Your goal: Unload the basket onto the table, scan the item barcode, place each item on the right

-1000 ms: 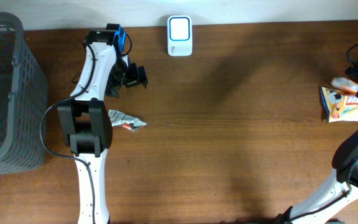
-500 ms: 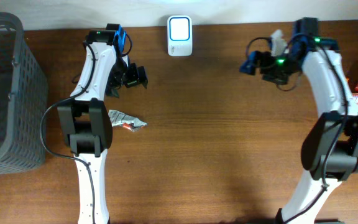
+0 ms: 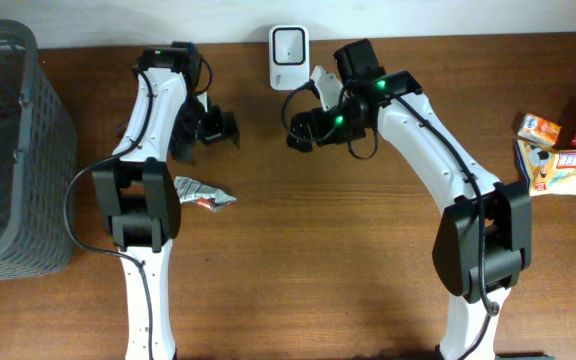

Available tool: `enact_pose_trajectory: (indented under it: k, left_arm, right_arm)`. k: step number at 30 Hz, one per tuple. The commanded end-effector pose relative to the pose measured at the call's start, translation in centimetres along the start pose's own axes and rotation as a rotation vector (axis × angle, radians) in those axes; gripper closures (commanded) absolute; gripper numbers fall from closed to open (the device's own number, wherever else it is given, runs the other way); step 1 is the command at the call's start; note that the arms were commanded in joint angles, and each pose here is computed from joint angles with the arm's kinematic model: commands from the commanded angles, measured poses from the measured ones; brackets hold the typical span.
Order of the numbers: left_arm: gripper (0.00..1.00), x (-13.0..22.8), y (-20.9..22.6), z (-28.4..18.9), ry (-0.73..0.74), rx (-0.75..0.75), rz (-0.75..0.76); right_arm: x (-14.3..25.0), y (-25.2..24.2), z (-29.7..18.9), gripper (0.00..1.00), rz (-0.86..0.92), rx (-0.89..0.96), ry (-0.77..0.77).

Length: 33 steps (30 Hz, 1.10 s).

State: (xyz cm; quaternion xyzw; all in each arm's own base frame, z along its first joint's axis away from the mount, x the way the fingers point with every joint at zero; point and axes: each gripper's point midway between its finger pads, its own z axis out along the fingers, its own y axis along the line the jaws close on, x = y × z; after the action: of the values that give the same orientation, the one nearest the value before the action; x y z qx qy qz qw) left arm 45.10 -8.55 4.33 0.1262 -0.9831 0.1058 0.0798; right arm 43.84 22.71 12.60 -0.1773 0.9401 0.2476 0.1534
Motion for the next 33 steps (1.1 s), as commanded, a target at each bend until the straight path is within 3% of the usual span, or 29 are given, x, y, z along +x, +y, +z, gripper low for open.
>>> enact_pose_trajectory:
  k: [1, 3, 6, 8, 10, 13, 17, 20, 22, 26, 28, 30, 33]
  left_arm:
    - [0.04, 2.5, -2.5, -0.8, 0.117, 0.167, 0.03]
    - [0.1, 3.2, -1.2, -2.2, 0.108, 0.109, 0.02]
    - [0.11, 4.3, 1.5, -9.2, -0.087, -0.075, -0.069]
    - [0.05, 6.3, 2.2, -15.0, -0.238, -0.111, -0.092]
    - [0.01, 9.2, 2.5, -17.1, -0.275, -0.115, -0.089]
    - [0.01, 14.1, 7.4, -15.9, -0.265, -0.26, -0.244]
    - [0.01, 12.9, 10.8, -14.6, -0.305, -0.233, -0.342]
    - [0.01, 11.9, 17.5, -16.2, -0.333, -0.189, -0.566]
    - [0.01, 12.1, 19.8, -16.6, -0.331, -0.192, -0.592]
    - [0.01, 11.9, 19.3, -16.6, -0.329, -0.166, -0.568]
    - [0.01, 11.9, 18.3, -16.4, -0.318, -0.158, -0.514]
    - [0.01, 11.7, 16.4, -16.0, -0.316, -0.165, -0.43]
    - [0.01, 10.8, 13.9, -15.8, -0.351, -0.157, -0.362]
  right_arm:
    - [0.2, -0.5, 0.4, 0.01, -0.003, 0.013, 0.006]
    - [0.2, -0.5, 0.4, 0.01, -0.003, 0.013, 0.005]
    - [0.2, -0.5, 0.4, 0.01, -0.003, 0.013, 0.005]
    - [0.2, -0.5, 0.4, 0.01, -0.003, 0.013, 0.005]
    - [0.2, -0.5, 0.4, 0.01, -0.003, 0.013, 0.005]
    - [0.2, -0.5, 0.4, 0.01, -0.003, 0.013, 0.005]
    - [0.2, -0.5, 0.4, 0.01, -0.003, 0.013, 0.005]
    - [-0.1, -0.3, 0.4, 0.01, -0.007, 0.005, -0.003]
    - [-1.1, -0.3, 0.4, 0.01, -0.026, 0.003, -0.044]
    - [-0.5, 3.6, 2.6, 0.01, -0.138, -0.099, -0.022]
    - [0.5, 6.5, 5.3, 0.19, -0.261, -0.13, 0.009]
    - [0.6, 9.0, 7.5, 0.29, -0.325, -0.16, -0.007]
    - [0.5, 12.3, 10.7, 0.31, -0.421, -0.201, -0.05]
